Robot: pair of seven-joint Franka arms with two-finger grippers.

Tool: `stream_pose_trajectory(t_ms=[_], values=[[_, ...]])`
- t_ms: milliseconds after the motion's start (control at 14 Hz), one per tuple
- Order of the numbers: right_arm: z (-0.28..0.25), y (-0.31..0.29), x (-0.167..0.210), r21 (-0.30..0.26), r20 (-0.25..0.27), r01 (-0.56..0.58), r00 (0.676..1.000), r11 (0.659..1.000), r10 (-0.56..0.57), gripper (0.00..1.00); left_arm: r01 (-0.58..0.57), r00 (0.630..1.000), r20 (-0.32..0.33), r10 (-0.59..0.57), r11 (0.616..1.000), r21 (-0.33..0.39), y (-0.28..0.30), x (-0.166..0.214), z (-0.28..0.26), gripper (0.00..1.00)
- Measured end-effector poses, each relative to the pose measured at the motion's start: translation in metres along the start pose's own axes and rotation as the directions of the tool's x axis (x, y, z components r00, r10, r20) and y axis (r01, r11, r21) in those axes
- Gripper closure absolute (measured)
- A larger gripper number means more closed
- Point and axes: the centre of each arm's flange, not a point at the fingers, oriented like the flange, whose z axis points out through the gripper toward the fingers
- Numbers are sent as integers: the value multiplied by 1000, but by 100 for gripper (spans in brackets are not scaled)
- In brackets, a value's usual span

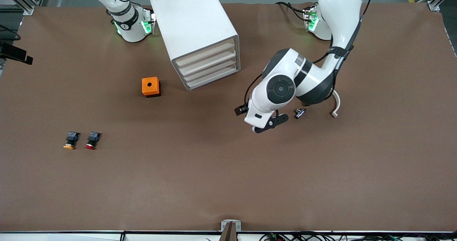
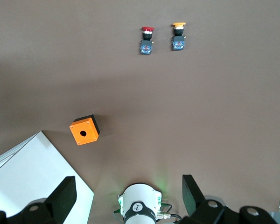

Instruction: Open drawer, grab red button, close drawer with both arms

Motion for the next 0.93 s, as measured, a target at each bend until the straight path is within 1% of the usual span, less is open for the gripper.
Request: stream_pose_trajectory(t_ms=[72, 215, 358, 430, 573, 716, 788, 860, 931], values=[[3, 2, 2, 7, -9, -3, 1000, 1000, 3, 0, 9, 1000, 5, -9, 1000, 11, -6, 4, -5, 0], [7, 5, -3, 15, -60, -5, 998, 1000, 5, 0, 30, 999, 14, -30, 999, 24, -20, 13, -17, 0], [11, 2, -24, 19, -120, 5, 993, 1000, -3, 0, 53, 998, 17, -53, 998, 33, -34, 23, -27, 0], [13, 1, -37, 21, -139, 9, 990, 1000, -6, 0, 64, 998, 13, -65, 997, 40, -41, 29, -30, 0], [14, 0, -57, 23, -162, 13, 987, 1000, -9, 0, 91, 996, 8, -91, 994, 53, -58, 43, -33, 0], [14, -1, -65, 23, -173, 16, 985, 1000, -12, 0, 113, 993, 12, -114, 992, 60, -71, 51, -34, 0], [14, -3, -65, 22, -175, 19, 984, 1000, -15, 0, 106, 994, 20, -107, 992, 61, -76, 52, -34, 0], [15, -4, -64, 21, -177, 22, 984, 1000, -18, 0, 67, 997, 30, -69, 996, 61, -81, 51, -37, 0], [15, -5, -64, 21, -180, 24, 984, 1000, -20, 0, 3, 999, 47, -6, 998, 67, -90, 51, -45, 0]])
